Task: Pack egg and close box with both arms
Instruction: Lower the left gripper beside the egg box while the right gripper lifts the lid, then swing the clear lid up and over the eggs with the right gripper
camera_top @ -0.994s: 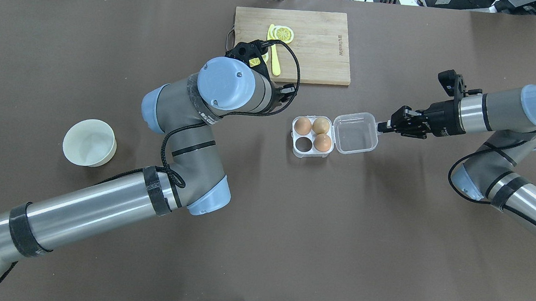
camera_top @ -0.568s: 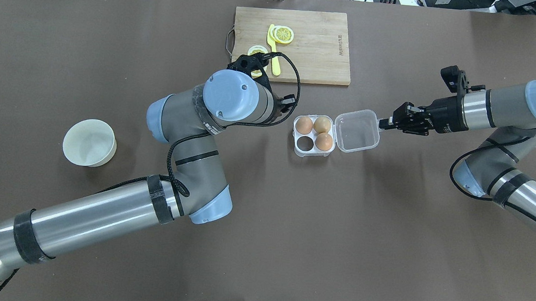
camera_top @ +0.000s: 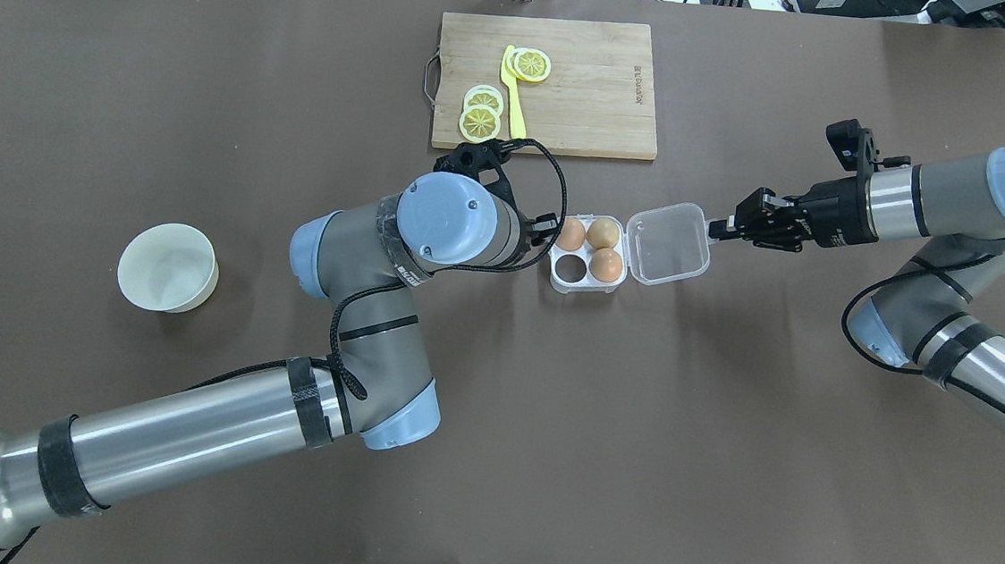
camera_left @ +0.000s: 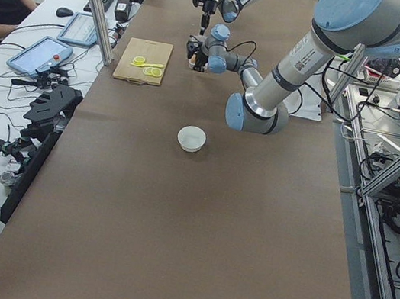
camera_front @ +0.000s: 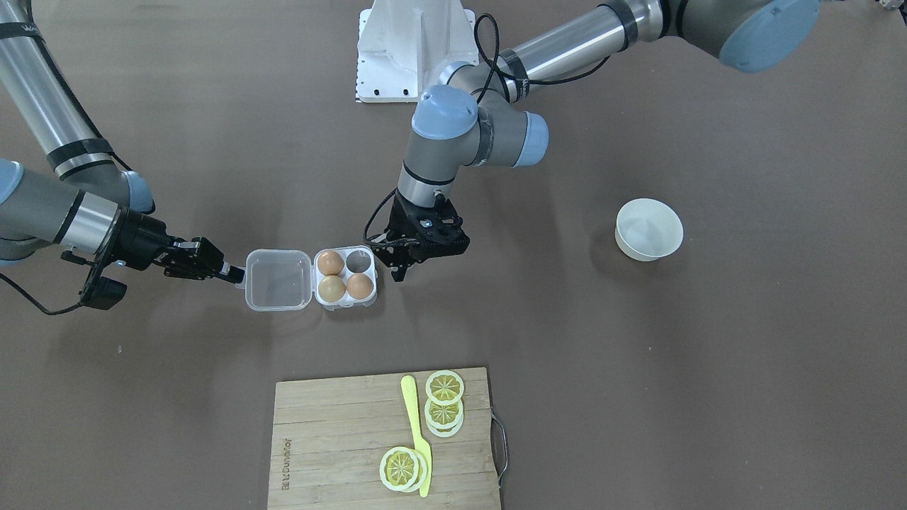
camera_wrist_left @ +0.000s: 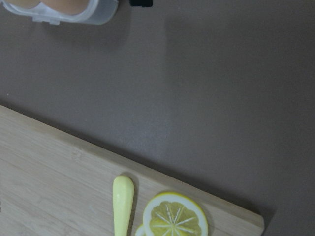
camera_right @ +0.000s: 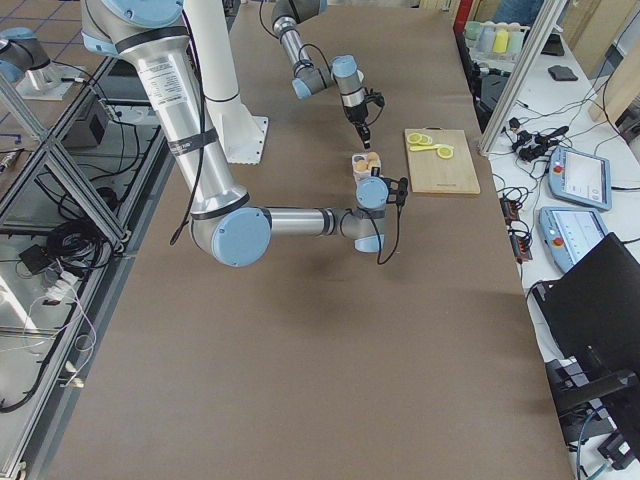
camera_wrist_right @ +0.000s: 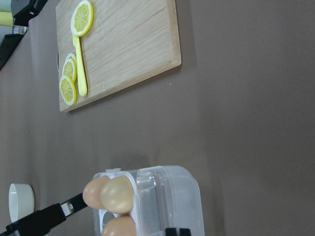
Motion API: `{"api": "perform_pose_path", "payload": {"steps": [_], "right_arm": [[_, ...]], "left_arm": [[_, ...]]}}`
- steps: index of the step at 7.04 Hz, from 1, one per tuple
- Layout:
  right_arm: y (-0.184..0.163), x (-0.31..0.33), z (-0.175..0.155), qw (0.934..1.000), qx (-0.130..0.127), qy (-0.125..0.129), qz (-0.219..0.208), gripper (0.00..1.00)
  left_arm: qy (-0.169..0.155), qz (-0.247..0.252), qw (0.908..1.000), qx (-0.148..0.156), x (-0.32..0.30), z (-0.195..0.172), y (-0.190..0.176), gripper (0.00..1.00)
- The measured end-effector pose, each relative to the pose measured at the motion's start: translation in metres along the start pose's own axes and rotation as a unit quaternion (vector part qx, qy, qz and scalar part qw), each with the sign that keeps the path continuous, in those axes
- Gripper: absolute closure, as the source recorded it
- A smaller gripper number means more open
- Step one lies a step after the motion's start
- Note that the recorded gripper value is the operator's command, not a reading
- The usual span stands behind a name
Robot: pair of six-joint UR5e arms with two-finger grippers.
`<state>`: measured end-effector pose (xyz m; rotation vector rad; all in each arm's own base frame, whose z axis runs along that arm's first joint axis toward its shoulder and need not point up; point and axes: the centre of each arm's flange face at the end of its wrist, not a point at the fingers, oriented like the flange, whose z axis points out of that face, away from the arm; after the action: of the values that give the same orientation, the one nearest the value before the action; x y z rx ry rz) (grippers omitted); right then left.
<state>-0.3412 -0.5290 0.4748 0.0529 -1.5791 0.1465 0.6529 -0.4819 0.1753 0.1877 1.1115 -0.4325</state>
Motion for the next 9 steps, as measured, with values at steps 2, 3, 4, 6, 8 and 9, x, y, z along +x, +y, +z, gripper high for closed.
{"api": "perform_pose_path", "payload": {"steps": [2, 3, 4, 6, 8, 9], "right_arm": [[0.0, -0.002, -0.001, 1.0, 0.0, -0.002, 0.0, 1.0], [0.0, -0.004, -0.001, 1.0, 0.001, -0.003, -0.002, 1.0], [0.0, -0.006, -0.002, 1.0, 0.001, -0.004, -0.003, 1.0], [0.0, -0.008, -0.002, 1.0, 0.001, -0.006, -0.005, 1.0], [0.001, -0.011, -0.003, 0.9999, 0.001, -0.009, -0.006, 1.0], [0.001, -0.014, -0.004, 0.9999, 0.001, -0.011, -0.006, 1.0]], "left_arm": [[0.003, 0.001, 1.0, -0.003, 0.002, 0.001, 0.005, 1.0], [0.007, 0.002, 1.0, -0.001, 0.003, 0.001, 0.006, 1.0], [0.016, 0.003, 0.9999, 0.005, 0.004, 0.002, 0.007, 1.0], [0.028, 0.004, 0.9995, 0.015, 0.004, 0.008, 0.009, 1.0], [0.03, 0.004, 0.9994, 0.017, 0.006, 0.01, 0.009, 1.0], [0.031, 0.004, 0.9994, 0.017, 0.007, 0.01, 0.01, 1.0]]}}
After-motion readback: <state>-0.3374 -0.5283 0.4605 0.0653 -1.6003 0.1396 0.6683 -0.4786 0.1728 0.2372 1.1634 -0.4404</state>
